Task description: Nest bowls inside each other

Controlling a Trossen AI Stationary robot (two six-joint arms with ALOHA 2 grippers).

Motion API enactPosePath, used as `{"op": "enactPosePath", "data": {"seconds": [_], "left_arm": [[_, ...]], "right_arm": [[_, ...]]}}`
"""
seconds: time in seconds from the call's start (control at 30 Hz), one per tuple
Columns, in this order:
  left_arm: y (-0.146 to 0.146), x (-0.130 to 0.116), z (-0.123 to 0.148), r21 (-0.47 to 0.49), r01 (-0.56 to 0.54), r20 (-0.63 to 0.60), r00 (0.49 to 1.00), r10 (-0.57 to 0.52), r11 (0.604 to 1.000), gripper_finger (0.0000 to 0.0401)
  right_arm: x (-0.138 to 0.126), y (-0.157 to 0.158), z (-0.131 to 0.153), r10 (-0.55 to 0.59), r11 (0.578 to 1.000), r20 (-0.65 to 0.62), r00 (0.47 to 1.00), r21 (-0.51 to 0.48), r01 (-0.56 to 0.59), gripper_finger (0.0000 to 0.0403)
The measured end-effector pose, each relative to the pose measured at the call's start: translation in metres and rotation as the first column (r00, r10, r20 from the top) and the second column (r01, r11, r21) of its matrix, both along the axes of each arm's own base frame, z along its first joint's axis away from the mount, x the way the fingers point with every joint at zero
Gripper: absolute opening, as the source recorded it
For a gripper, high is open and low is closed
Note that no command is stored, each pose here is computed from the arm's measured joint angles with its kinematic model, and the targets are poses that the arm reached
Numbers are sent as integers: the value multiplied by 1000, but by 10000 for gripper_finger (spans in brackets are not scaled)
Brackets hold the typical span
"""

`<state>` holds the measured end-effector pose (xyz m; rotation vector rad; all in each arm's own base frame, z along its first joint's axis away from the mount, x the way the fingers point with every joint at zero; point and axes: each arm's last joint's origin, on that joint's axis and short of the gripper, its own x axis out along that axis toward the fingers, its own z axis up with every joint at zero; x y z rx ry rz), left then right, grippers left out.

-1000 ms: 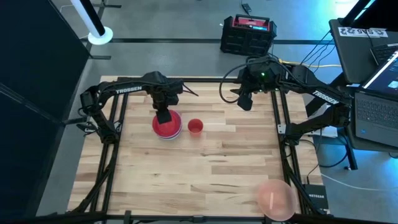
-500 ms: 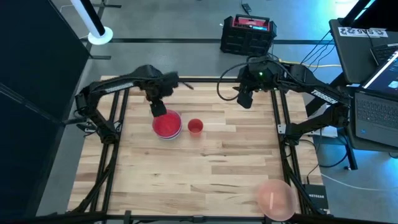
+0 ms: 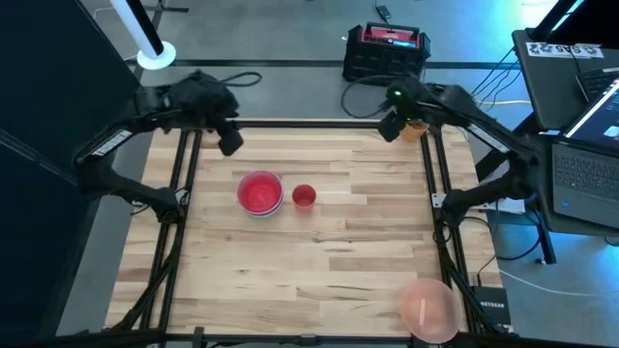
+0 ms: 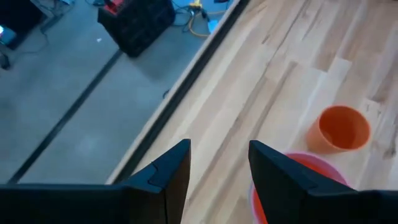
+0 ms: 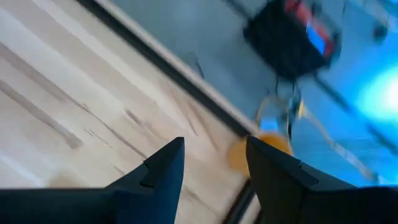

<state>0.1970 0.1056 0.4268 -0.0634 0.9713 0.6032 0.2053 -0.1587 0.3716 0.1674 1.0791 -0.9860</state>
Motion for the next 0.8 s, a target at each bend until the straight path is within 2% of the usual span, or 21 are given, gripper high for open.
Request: {"op": "enactPosePath", "data": {"seconds": [0.2, 0.4, 0.63, 0.8], "left_arm": [[2, -16, 8, 50, 17, -3, 1000, -17, 999, 146], [3, -31, 14, 98, 33, -14, 999, -32, 995, 146], [9, -36, 14, 107, 25, -37, 999, -21, 994, 146], [9, -36, 14, 108, 23, -39, 999, -19, 994, 146]], "right_arm": [[-2, -45, -54, -121, 983, -115, 986, 126, 136, 161], [-18, -83, -107, -224, 931, -219, 950, 239, 275, 161], [-35, -101, -117, -297, 905, -285, 911, 220, 364, 161], [-41, -105, -118, -309, 893, -286, 907, 240, 380, 161]]}}
